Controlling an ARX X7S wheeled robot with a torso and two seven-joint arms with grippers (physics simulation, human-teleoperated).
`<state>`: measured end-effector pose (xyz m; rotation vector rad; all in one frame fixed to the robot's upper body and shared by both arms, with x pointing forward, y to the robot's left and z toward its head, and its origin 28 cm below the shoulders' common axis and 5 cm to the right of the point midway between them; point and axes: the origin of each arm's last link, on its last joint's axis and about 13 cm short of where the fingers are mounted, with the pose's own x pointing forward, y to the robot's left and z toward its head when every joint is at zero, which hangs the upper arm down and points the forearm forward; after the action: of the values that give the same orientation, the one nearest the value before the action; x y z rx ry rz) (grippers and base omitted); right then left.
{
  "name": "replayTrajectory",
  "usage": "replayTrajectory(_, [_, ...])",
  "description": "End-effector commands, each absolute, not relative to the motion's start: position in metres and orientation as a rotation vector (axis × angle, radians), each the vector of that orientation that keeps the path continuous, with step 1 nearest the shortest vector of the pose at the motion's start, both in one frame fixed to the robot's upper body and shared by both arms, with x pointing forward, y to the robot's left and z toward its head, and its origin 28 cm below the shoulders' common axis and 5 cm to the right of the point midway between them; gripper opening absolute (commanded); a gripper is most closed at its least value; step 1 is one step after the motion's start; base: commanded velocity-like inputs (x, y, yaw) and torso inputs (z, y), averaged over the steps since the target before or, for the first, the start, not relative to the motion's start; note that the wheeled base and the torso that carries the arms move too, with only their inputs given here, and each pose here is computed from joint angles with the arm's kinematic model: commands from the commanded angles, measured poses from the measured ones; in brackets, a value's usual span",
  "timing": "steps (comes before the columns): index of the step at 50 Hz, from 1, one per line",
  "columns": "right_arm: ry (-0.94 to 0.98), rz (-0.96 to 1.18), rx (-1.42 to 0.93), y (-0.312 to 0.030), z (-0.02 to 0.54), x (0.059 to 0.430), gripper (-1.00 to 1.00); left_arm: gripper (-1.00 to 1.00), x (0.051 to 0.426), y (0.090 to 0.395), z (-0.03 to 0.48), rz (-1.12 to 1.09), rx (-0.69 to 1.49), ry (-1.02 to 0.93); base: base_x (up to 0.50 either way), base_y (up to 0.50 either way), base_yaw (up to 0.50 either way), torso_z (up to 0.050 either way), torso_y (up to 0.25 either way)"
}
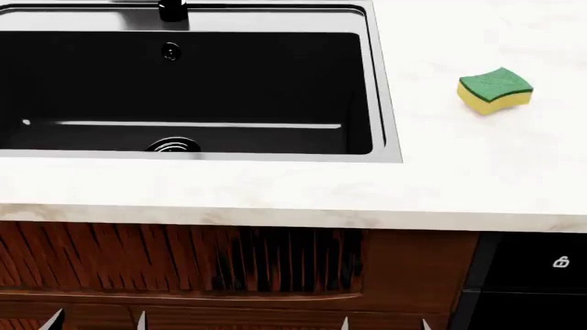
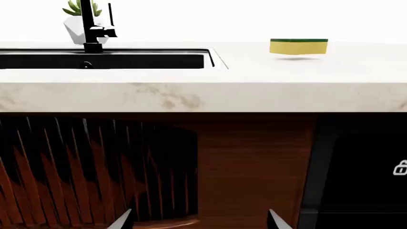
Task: Pick the pan and sponge and place them into the sink. Then turn on the water.
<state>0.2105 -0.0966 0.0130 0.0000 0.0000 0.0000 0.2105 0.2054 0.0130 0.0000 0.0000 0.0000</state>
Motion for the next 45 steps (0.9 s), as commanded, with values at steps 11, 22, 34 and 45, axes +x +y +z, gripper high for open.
replayTrajectory(11, [0.022,-0.01,-0.025,-0.0966,0.0113,0.211,1.0,1.0,0.2111,0.2079,0.0133,-0.002,0.014,0.012,0.0,0.0,0.0,0.0,0.0])
replayTrajectory(22, [0.037,-0.024,-0.025,-0.0978,0.0101,0.2106,1.0,1.0,0.211,0.2063,0.0146,0.0,0.019,0.013,0.0,0.0,0.0,0.0,0.0])
replayTrajectory(34, [0.046,-0.03,-0.04,-0.098,0.0099,0.2108,1.0,1.0,0.2118,0.205,0.0154,-0.011,0.02,-0.005,0.0,0.0,0.0,0.035,0.0])
replayTrajectory(45, [0.053,-0.031,-0.043,-0.0976,0.0088,0.2113,1.0,1.0,0.2119,0.2061,0.0157,-0.006,0.017,-0.015,0.0,0.0,0.0,0.05,0.0])
